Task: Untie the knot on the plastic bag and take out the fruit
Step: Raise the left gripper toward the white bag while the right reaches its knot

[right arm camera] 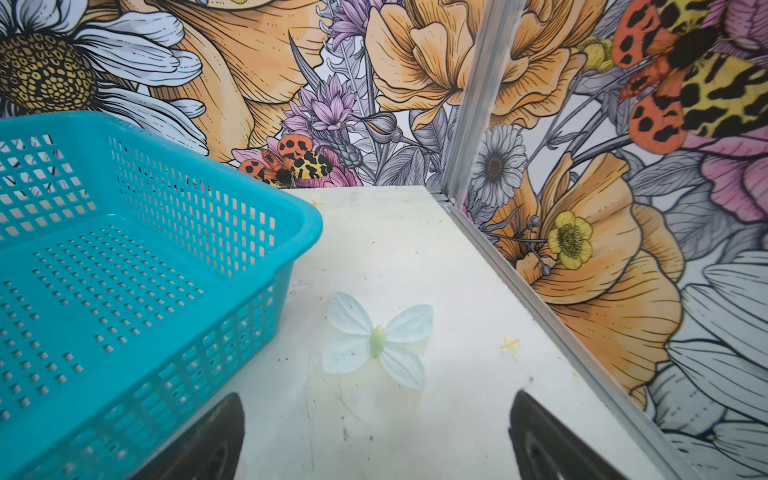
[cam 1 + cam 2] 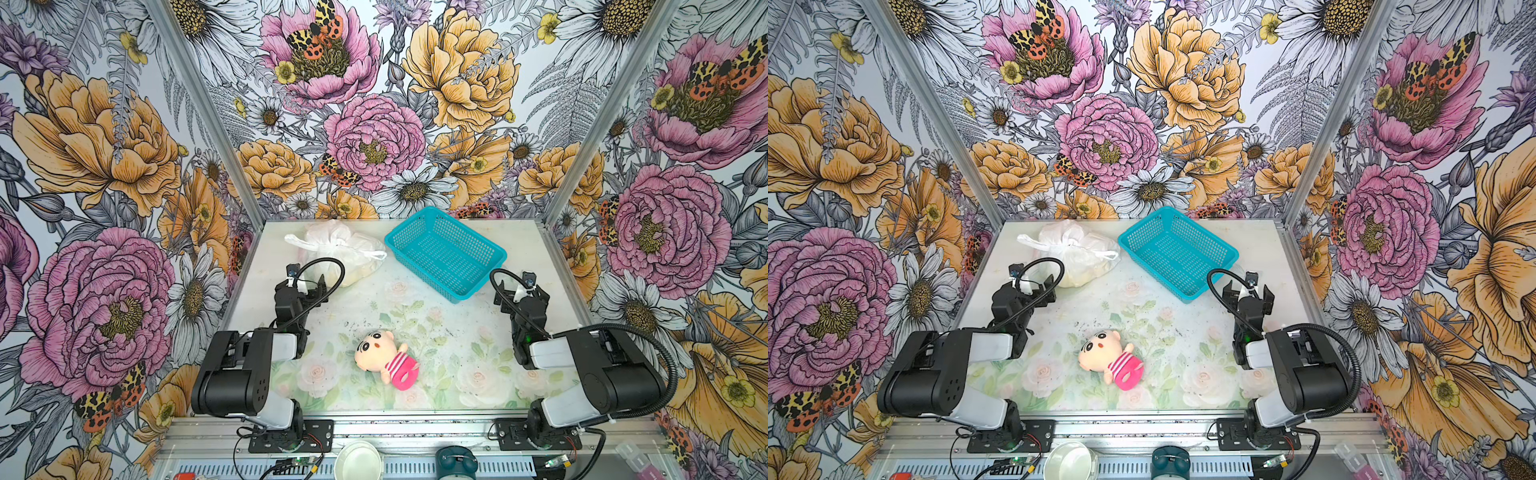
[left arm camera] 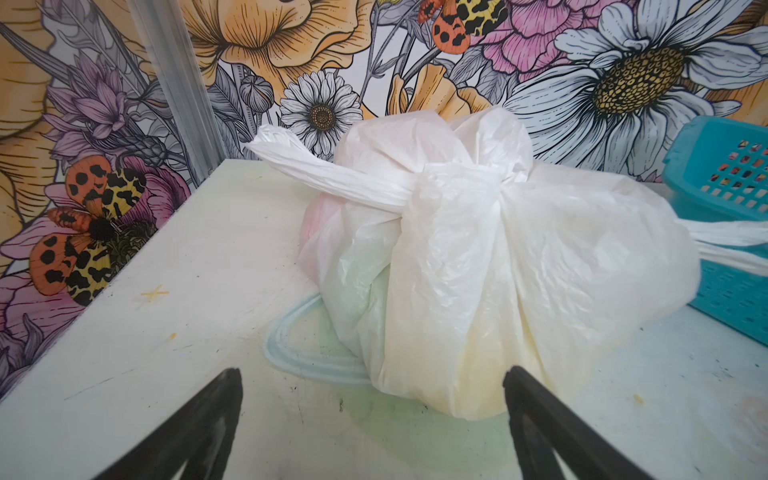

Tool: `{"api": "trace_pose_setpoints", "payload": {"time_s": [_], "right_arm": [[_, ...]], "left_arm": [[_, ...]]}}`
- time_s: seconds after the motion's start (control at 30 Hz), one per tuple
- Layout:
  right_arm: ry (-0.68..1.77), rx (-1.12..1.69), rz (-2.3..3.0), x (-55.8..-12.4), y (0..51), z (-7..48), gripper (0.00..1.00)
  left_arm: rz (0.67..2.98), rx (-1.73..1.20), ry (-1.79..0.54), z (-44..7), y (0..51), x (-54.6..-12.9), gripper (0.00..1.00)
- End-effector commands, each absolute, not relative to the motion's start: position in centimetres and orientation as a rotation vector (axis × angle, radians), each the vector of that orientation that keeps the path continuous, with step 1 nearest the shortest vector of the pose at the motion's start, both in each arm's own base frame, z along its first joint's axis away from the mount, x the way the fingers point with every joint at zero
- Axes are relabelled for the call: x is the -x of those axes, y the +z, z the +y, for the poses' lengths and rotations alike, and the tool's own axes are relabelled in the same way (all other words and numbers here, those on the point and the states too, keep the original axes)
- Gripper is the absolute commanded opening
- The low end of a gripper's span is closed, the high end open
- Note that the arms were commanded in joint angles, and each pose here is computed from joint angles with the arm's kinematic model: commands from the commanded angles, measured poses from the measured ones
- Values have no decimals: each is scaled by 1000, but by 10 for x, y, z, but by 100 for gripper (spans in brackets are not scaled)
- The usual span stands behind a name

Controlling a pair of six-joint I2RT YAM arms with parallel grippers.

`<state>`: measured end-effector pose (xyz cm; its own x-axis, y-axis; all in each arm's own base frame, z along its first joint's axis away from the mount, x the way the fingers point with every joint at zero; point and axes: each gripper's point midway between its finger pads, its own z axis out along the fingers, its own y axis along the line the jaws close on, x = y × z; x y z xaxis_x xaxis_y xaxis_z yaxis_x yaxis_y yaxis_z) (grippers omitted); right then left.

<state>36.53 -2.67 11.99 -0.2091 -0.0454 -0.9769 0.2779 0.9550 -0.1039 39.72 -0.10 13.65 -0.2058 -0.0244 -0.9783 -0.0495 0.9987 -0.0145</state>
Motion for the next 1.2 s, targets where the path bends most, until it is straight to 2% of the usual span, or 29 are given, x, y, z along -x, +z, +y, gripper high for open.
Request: {"api": "trace_pose_setpoints", "payload": {"time_s": [0.0, 0.23, 0.37, 0.43, 0.5, 0.6, 0.63, 0.67, 0.77, 0.83, 1.0, 1.17], "right_arm": [[-382, -253, 1617, -348, 169, -34, 100], [-335, -374, 1594, -332, 188, -43, 99], [-200, -473, 1570, -323, 212, -41, 100], [-44, -615, 1617, -313, 209, -39, 99], [82, -522, 1577, -305, 229, -22, 99], [195, -561, 1462, -280, 242, -24, 99], [264, -460, 1454, -276, 253, -9, 100], [313, -354, 1432, -271, 267, 6, 100], [362, -328, 1425, -262, 284, 13, 99], [403, -285, 1444, -263, 289, 23, 100], [527, -127, 1572, -294, 291, 70, 100], [457, 2, 1770, -330, 272, 125, 100]], "left_arm": [[1758, 84, 165, 4, 161, -395, 99], [1729, 127, 159, -10, 204, -385, 99], [1816, 228, -128, -26, 225, -368, 99], [1820, 65, -285, -55, 235, -357, 99], [1767, 50, -364, -62, 242, -346, 99], [1710, 261, -419, -36, 238, -334, 99], [1700, 277, -475, -34, 237, -331, 99], [1703, 297, -530, -32, 236, -330, 99], [1795, 380, -516, -28, 222, -330, 99], [1850, 398, -475, -30, 210, -327, 99], [1907, 375, -537, -47, 190, -306, 99], [1851, 395, -478, -39, 192, -285, 99]]}}
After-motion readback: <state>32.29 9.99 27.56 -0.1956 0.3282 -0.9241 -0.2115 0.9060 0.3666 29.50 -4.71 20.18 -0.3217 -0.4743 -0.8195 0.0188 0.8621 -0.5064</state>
